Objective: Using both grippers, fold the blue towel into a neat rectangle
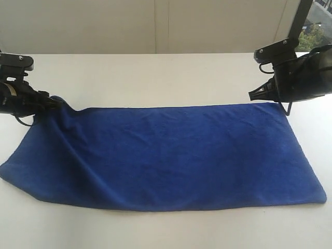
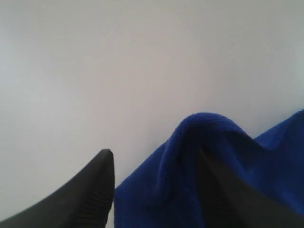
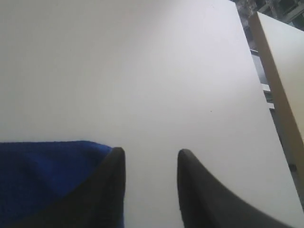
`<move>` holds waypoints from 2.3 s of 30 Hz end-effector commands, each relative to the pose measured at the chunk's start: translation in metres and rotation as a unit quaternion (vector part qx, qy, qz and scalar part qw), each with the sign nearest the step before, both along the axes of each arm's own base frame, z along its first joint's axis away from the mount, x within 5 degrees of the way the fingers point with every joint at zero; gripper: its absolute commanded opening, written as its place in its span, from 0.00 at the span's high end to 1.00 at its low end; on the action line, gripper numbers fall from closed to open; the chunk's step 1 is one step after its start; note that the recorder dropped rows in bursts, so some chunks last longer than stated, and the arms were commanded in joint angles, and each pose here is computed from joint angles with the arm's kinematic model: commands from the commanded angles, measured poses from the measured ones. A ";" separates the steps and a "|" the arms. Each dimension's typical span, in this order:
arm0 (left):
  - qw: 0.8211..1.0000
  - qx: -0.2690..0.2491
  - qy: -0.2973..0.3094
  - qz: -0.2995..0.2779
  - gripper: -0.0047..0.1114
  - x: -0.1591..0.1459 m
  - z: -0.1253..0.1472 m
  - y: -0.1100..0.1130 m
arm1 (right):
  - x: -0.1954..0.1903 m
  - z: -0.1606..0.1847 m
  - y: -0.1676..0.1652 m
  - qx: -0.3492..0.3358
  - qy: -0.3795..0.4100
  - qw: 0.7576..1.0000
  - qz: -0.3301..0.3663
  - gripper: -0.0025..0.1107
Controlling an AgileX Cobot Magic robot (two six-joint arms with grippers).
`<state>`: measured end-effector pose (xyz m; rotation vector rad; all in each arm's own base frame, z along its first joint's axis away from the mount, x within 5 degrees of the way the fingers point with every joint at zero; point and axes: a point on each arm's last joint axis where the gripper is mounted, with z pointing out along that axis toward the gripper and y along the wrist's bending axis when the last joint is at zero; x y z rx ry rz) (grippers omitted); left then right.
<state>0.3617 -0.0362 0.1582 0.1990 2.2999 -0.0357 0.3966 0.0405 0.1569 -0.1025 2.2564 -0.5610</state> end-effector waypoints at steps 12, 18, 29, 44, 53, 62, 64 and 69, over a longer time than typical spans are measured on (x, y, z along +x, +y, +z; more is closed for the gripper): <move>0.999 0.047 0.003 -0.014 0.47 -0.016 0.040 0.006 | -0.010 0.014 0.006 0.079 -0.002 0.997 0.024 0.66; 0.998 0.052 0.031 -0.025 0.47 -0.011 0.018 0.001 | -0.010 0.011 0.011 0.099 0.004 0.994 0.047 0.66; 0.989 0.097 -0.014 -0.108 0.47 0.003 -0.007 -0.008 | -0.012 0.009 0.010 0.096 0.008 0.994 0.044 0.66; 0.990 0.104 -0.065 -0.072 0.47 0.019 0.000 0.020 | -0.012 0.009 0.011 0.097 0.008 0.994 0.045 0.66; 0.991 0.107 -0.048 -0.072 0.47 0.017 -0.002 0.021 | -0.012 0.009 0.011 0.097 0.008 0.994 0.045 0.66; 0.973 0.179 -0.031 -0.145 0.47 0.013 0.000 0.020 | -0.012 0.009 0.011 0.099 0.008 0.994 0.047 0.66; 0.963 0.202 -0.040 -0.173 0.47 0.013 0.000 0.018 | -0.012 0.009 0.012 0.101 0.009 0.994 0.049 0.66; 0.944 0.235 -0.068 -0.222 0.47 0.017 -0.003 0.015 | -0.012 0.009 0.013 0.105 0.009 0.993 0.054 0.66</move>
